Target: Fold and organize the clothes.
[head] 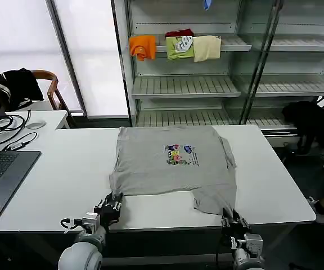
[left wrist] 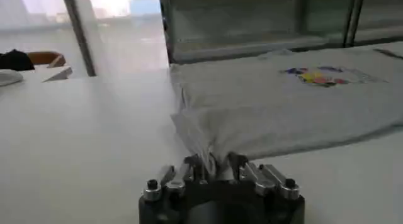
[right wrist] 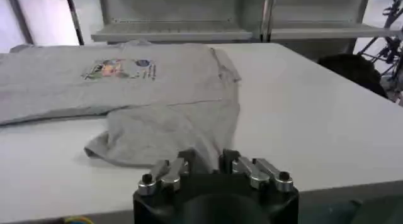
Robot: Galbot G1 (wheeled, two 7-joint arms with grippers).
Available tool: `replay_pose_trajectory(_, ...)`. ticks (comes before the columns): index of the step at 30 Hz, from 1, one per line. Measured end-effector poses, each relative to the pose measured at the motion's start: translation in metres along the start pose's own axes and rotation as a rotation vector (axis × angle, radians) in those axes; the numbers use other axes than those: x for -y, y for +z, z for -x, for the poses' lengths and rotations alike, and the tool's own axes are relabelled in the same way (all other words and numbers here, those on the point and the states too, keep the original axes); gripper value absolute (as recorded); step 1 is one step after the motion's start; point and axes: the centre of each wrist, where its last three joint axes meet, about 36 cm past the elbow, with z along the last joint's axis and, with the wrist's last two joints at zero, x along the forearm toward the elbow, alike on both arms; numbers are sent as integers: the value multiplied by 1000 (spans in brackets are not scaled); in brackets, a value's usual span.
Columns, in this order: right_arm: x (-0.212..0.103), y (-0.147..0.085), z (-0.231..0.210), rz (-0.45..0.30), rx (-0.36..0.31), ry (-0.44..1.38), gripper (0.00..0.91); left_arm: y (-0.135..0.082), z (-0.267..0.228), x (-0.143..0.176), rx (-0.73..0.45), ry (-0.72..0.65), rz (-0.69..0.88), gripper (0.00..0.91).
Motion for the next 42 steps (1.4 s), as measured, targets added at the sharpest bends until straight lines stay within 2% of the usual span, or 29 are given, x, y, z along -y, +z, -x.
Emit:
replay_pose_trajectory(10,3,-3,-4,0,19,-15,0,-1,2,-4,0,-15,-4,20)
replay_pose_trajectory(16,7,-13,-15,3,57,-23,0,-3,-7,-4,9,-22,-2,10)
replay_pose_trajectory(26,6,-31,-24,22,122,-41,0,-21,-41,-1,72,-7,-25,10)
replay_pose_trajectory(34,13,-47,8,46,210,-25,0,-35,-44,-5,124,2,-55,10)
replay_pose_trajectory(42,17,-73,49,51,299,-7,0,-52,-20,-7,181,-2,-98,10)
